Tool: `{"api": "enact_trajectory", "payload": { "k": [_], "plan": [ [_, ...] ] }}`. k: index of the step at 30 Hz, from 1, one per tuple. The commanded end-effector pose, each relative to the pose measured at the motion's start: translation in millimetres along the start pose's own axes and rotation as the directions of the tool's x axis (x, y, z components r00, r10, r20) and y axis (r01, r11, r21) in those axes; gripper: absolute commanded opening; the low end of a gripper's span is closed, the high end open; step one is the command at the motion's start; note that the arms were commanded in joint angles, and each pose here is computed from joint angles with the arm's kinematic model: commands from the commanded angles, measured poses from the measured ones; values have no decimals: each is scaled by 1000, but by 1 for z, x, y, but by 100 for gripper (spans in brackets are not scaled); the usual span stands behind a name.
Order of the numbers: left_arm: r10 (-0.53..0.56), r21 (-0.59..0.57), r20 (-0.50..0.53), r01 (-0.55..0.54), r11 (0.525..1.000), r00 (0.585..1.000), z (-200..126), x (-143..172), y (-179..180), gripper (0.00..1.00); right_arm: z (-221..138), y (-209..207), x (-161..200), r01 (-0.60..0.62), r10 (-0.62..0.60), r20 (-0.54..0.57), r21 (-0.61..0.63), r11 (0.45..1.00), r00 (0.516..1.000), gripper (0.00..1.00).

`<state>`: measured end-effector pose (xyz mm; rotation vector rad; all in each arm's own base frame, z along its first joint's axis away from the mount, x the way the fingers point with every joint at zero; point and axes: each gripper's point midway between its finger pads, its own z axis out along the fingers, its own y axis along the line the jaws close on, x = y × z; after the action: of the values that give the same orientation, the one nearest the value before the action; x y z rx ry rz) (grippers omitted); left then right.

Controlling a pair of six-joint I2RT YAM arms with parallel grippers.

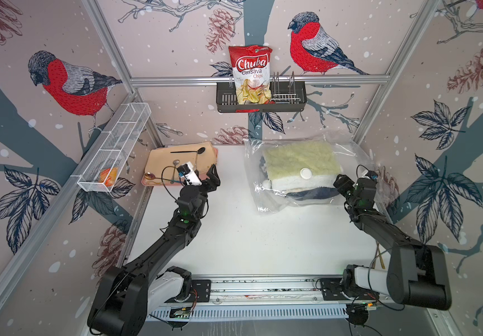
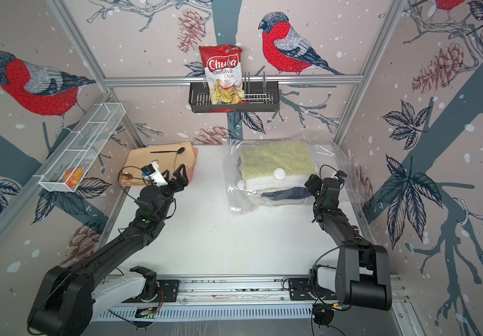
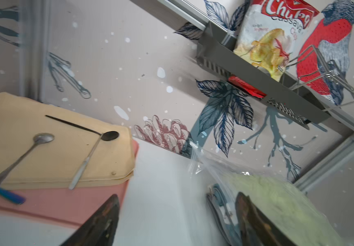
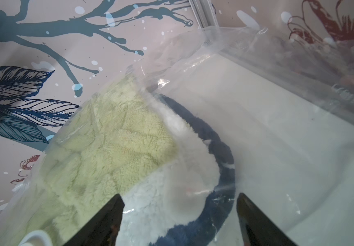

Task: Take the blanket out of the vacuum bag
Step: Adjust the vacuum bag at the center of the board.

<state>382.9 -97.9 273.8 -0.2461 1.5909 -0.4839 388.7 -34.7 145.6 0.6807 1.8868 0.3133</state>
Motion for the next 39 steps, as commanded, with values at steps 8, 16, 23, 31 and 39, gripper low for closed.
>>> {"api": "enact_trajectory", "payload": {
  "k": [8, 16, 23, 31, 39],
  "plan": [
    [56, 303, -634, 181, 936, 772, 52, 134, -71, 85, 2, -4, 5, -55, 55, -44, -5, 998, 998, 86],
    [7, 324, -716, 323, 889, 699, 102, 165, -91, 83, 6, -11, 12, -90, 91, -64, 11, 996, 994, 87],
    [-47, 306, -709, 366, 879, 704, 141, 173, -94, 72, 1, -15, 11, -108, 109, -54, 21, 994, 993, 88],
    [-39, 346, -744, 433, 832, 667, 146, 177, -113, 0, 0, -30, 15, -133, 138, -55, 94, 987, 989, 81],
    [-90, 329, -676, 409, 851, 731, 82, 166, -104, 0, 12, -46, 32, -155, 174, -120, 155, 976, 977, 60]
  ]
}}
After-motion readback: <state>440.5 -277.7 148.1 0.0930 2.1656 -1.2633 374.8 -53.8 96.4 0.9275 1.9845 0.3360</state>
